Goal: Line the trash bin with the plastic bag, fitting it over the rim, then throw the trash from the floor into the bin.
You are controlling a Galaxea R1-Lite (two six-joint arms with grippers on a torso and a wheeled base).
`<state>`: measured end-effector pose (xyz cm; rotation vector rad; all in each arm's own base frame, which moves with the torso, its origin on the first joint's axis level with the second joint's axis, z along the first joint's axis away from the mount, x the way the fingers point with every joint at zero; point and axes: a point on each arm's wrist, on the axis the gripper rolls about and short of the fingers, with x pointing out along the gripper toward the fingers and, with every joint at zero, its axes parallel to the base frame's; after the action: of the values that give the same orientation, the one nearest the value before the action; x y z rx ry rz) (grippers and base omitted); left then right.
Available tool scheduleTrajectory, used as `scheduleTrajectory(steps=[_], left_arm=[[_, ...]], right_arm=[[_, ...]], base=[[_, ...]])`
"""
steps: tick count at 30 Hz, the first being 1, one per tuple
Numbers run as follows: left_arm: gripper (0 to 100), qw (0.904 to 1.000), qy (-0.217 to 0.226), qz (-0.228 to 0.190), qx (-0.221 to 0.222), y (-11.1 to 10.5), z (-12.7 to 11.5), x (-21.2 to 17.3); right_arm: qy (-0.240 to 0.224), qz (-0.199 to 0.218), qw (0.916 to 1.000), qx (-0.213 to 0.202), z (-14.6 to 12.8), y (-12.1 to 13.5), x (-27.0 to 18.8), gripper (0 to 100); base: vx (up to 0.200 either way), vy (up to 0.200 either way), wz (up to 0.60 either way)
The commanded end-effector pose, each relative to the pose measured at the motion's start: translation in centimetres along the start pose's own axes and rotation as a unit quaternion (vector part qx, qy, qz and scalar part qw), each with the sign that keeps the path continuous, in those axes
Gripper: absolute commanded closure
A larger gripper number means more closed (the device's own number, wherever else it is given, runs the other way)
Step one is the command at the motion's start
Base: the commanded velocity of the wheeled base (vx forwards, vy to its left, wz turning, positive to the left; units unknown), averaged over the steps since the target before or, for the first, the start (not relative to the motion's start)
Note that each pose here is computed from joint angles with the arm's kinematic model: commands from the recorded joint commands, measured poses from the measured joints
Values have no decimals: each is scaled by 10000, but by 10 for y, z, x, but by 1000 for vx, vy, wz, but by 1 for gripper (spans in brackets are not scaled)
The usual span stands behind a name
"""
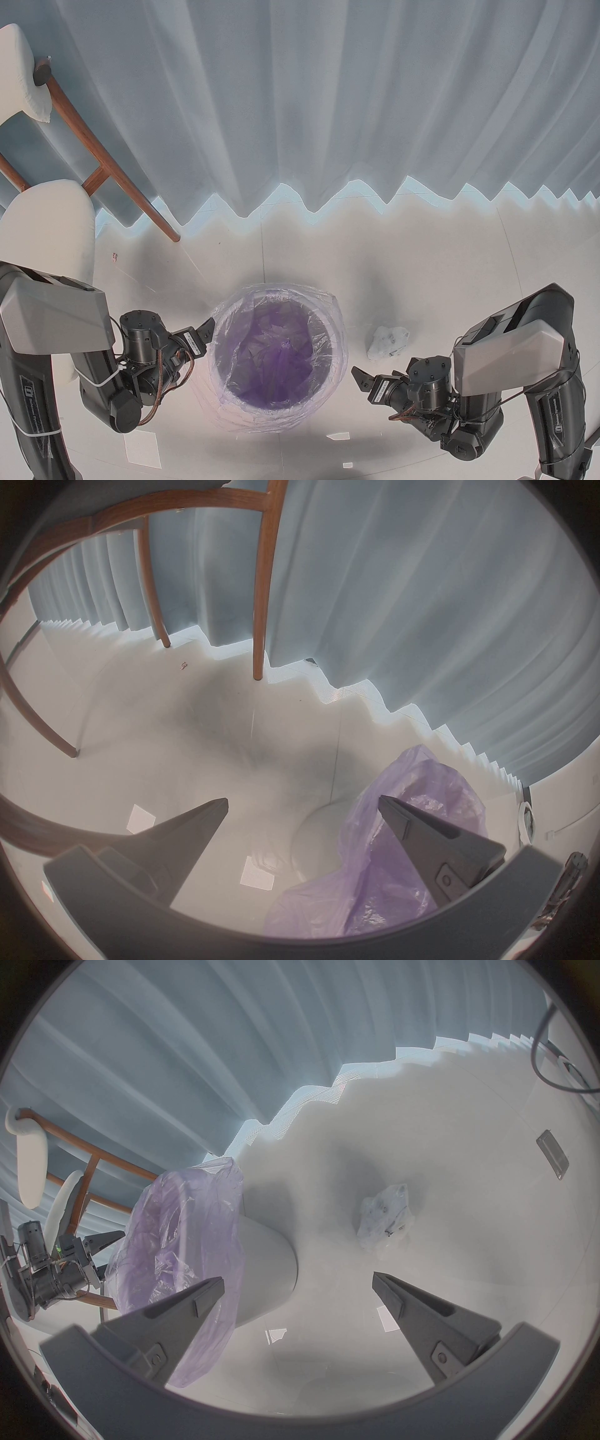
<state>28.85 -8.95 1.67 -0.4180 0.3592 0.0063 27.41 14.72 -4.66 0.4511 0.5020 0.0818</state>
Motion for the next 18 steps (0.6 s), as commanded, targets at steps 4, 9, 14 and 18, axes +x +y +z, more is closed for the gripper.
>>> scheduleTrajectory(steps=[4, 9, 14, 18], left_arm=[[0, 9999, 26, 128, -24, 7, -2, 4], [0, 9994, 228, 243, 18, 13, -16, 13], [0, 9985, 275, 482, -42, 30, -30, 35], [0, 9978, 242, 608, -91, 40, -34, 49]], right_arm=[[-72, 39, 10000, 34, 2, 0, 1, 0], [-74, 49, 10000, 25, 2, 1, 1, 0], [-42, 33, 10000, 4, 1, 0, -1, 0], [-69, 71, 9999, -18, 1, 2, 2, 0]], base=[[0, 0, 0], [0, 0, 0], [0, 0, 0], [0, 0, 0]])
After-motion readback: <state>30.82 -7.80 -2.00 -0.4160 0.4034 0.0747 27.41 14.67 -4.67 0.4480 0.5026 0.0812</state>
